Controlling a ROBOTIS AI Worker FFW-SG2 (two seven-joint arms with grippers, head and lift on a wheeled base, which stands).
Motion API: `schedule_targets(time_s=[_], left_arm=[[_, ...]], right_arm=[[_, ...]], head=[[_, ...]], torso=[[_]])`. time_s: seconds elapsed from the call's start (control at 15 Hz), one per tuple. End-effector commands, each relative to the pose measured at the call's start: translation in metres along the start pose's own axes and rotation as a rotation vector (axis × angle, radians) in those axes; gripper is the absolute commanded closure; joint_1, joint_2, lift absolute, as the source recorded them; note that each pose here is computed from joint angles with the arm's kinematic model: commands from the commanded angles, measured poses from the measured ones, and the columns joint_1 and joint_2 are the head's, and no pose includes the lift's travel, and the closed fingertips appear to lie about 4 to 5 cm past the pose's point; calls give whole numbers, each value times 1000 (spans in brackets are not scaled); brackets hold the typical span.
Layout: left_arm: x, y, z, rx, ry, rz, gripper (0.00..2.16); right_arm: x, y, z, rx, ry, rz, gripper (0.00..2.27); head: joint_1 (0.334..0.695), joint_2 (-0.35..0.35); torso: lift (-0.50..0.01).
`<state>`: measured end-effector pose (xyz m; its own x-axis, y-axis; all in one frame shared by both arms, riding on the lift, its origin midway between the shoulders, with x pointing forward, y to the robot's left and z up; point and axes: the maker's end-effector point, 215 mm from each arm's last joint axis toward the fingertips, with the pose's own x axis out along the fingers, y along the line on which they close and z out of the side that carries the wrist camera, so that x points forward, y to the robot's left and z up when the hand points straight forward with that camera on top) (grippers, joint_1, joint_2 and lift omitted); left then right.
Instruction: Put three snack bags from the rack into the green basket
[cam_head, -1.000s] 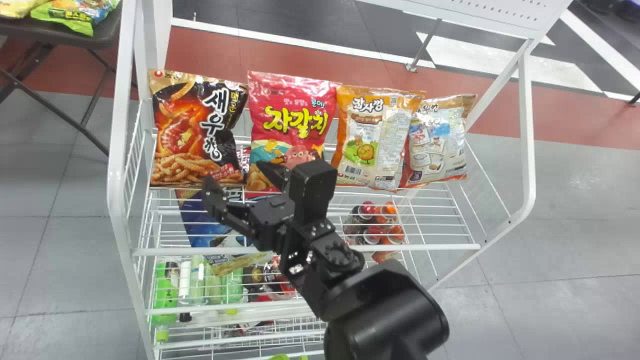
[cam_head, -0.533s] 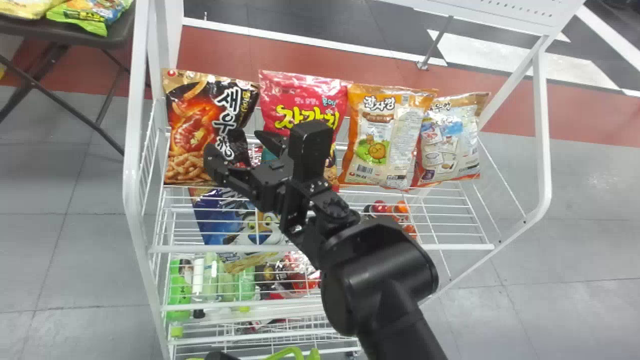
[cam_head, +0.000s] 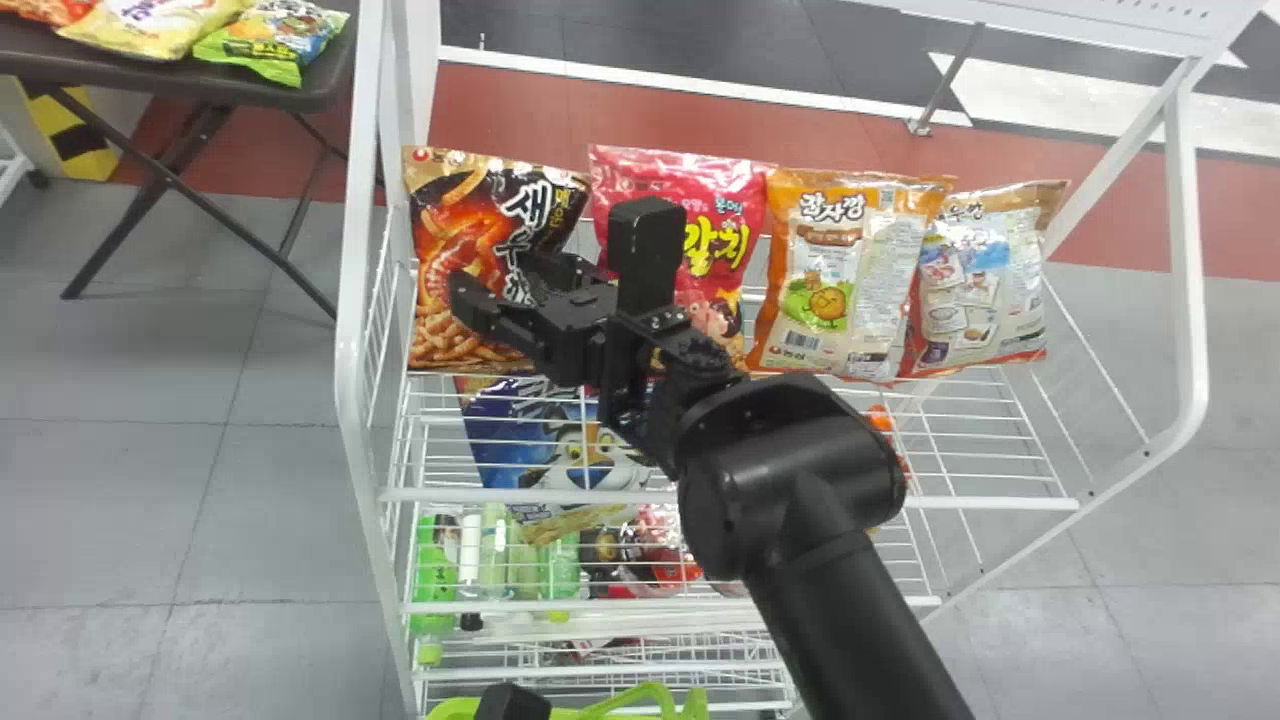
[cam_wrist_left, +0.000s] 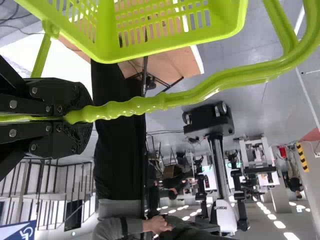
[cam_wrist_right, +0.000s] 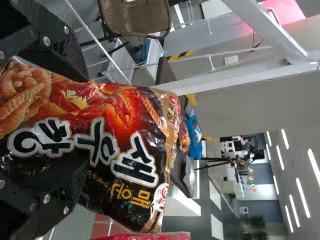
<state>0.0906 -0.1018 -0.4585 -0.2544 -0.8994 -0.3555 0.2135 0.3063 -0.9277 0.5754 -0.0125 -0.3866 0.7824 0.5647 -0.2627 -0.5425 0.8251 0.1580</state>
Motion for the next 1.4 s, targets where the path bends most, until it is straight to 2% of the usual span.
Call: schedule_targets(time_s=[0.0, 0.07, 0.13, 0.53, 0.8, 1.07, 1.2, 1.33], left_arm=[[0, 1, 2, -4, 4, 0, 1416], [0, 1, 3, -1, 5, -1, 1416], [0, 1, 4, 1, 6, 0, 1416], [-4, 3, 9, -1, -8, 3, 1416], [-5, 3, 7, -11, -15, -1, 1413], [-8, 4, 10, -13, -24, 0, 1413], [-11, -1, 12, -31, -39, -40, 1413], [-15, -2, 15, -34, -53, -49, 1413]], right_arm=[[0, 5, -5, -12, 31, 21, 2003], [-3, 9, -4, -24, 24, 32, 2202], [-7, 15, -1, -47, 16, 40, 2240], [-62, 9, 15, -174, -24, -4, 2240], [-117, 5, 37, -176, -66, -2, 2240], [-183, -2, 42, -118, -29, 5, 2240], [-223, -21, 46, -106, -15, -14, 2240], [-259, -43, 43, -82, 26, -23, 2243]], head=[[695, -202], [695, -197], [695, -193], [695, -210], [695, -272], [695, -350], [695, -350], [695, -350]], torso=[[0], [0], [0], [0], [0], [0], [0], [0]])
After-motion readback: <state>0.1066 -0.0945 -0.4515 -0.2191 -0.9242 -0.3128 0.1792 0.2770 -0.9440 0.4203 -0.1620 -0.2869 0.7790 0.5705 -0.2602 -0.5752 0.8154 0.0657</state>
